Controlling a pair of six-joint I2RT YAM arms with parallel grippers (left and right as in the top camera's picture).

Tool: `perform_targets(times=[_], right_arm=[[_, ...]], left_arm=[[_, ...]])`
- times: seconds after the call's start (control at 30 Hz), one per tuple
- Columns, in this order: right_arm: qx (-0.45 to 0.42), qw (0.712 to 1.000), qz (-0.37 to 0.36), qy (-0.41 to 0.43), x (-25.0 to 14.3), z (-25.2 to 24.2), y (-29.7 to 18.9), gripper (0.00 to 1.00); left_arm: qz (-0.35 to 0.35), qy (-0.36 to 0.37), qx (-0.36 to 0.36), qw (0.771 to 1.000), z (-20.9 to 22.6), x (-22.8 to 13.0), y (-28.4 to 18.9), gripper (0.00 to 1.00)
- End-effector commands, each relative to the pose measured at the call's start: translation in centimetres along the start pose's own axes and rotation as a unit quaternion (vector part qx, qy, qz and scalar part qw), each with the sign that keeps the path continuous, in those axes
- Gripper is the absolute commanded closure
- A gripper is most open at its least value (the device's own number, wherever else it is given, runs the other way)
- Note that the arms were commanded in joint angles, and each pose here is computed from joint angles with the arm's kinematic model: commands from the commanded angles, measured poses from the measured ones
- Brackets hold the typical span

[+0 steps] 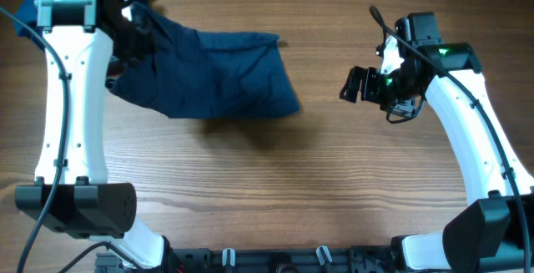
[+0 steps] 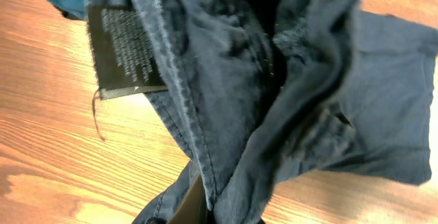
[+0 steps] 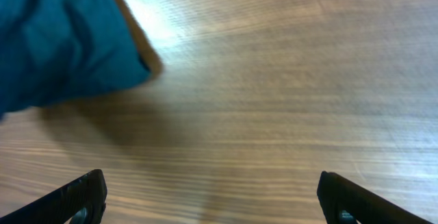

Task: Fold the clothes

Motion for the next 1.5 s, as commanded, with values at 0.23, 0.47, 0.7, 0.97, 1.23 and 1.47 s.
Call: perform_targets(times=[0.23, 0.47, 0.7, 0.97, 1.23, 1.47], right_arm=[[0.049, 0.999, -0.007, -0.004, -0.1, 1.8, -0.7, 0.01], [0.048, 0.999, -0.006, -0.003, -0.1, 1.8, -0.7, 0.01], [0.044, 0.999, -0.008, -0.004, 0.0, 1.6, -0.7, 0.02], [0.030, 0.999, -0.013, -0.005, 0.2, 1.2, -0.6, 0.03], [0.029, 1.000, -0.009, -0.004, 0.0, 1.1, -0.6, 0.03], [0.029, 1.000, -0.007, -0.003, -0.1, 1.1, -0.6, 0.03]], left_arm=[[0.022, 0.044, 0.005, 0.999, -3.0, -0.5, 2.1, 0.96], [0.033, 0.053, 0.005, 0.998, -5.1, -0.6, 4.3, 0.96], [0.035, 0.056, 0.028, 0.997, -4.9, -0.9, 4.6, 0.96], [0.088, 0.115, -0.043, 0.989, -7.8, -3.7, 4.1, 0.96], [0.133, 0.108, 0.052, 0.984, -5.1, -6.6, 3.2, 0.96], [0.126, 0.060, 0.070, 0.988, -2.7, -6.0, 2.3, 0.96]])
Point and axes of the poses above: each gripper's point midway between its finger pads, its own y axis out along the fingers, its own z axis along the line the jaws close on, x = y × z, the point moved 1 cm from there along -y, back along the fingers, and after that the axes turned 7 degrees about -y, right-handed, at the moved point
